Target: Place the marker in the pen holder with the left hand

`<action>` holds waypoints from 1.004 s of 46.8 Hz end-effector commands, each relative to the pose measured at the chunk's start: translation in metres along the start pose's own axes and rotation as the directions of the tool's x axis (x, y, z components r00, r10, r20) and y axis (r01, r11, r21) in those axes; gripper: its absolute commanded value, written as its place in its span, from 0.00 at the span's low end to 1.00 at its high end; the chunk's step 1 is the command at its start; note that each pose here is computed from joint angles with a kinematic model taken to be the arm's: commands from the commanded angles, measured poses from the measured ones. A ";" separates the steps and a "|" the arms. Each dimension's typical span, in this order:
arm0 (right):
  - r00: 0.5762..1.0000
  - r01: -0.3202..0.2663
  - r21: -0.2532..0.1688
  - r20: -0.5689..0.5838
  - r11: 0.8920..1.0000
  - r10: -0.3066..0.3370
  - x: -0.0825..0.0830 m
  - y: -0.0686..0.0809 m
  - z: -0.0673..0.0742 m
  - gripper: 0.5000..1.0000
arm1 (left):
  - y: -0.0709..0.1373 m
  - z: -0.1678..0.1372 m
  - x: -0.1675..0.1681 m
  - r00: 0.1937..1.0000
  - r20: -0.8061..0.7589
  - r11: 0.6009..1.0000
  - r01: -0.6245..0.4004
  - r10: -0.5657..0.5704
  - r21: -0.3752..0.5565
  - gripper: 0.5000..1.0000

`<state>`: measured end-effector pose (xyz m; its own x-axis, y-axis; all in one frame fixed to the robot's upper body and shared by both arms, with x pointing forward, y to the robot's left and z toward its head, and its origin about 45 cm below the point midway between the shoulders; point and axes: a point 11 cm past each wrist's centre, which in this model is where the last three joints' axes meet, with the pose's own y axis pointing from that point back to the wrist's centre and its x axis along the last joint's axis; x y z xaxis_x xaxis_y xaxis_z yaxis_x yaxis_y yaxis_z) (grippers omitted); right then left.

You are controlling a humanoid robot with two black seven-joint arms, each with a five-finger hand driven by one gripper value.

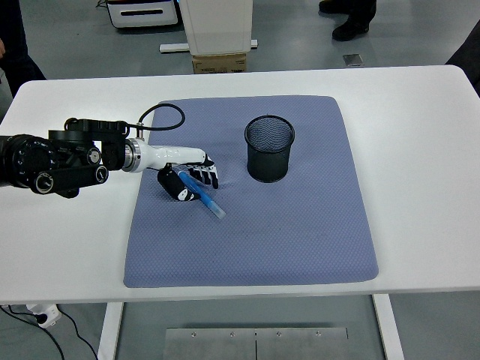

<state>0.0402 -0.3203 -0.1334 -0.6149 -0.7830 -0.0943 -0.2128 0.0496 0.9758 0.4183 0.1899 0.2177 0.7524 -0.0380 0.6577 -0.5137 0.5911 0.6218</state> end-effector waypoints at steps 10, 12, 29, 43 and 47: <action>1.000 0.000 0.000 0.000 1.000 0.000 0.000 0.000 0.000 1.00 | 0.001 0.002 -0.001 0.999 0.049 1.000 0.011 -0.009 -0.023 0.29; 1.000 0.000 0.000 0.000 1.000 0.000 0.000 0.000 0.000 1.00 | 0.001 0.001 -0.001 0.998 0.061 1.000 0.014 -0.013 -0.023 0.29; 1.000 0.000 0.000 0.000 1.000 0.000 0.000 0.000 0.000 1.00 | 0.001 0.002 -0.004 0.995 0.094 0.999 0.023 -0.019 -0.038 0.29; 1.000 0.000 0.000 0.000 1.000 0.000 0.000 0.000 0.000 1.00 | -0.001 0.002 -0.007 0.990 0.139 0.999 0.022 -0.016 -0.041 0.29; 1.000 0.001 0.001 0.000 1.000 -0.001 -0.001 0.000 -0.001 1.00 | -0.001 0.001 -0.009 0.988 0.152 0.999 0.027 -0.021 -0.039 0.27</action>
<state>0.0401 -0.3203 -0.1335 -0.6150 -0.7829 -0.0941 -0.2126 0.0496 0.9759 0.4120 0.1882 0.2130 0.6952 -0.1626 0.7002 -0.4787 0.6220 0.6197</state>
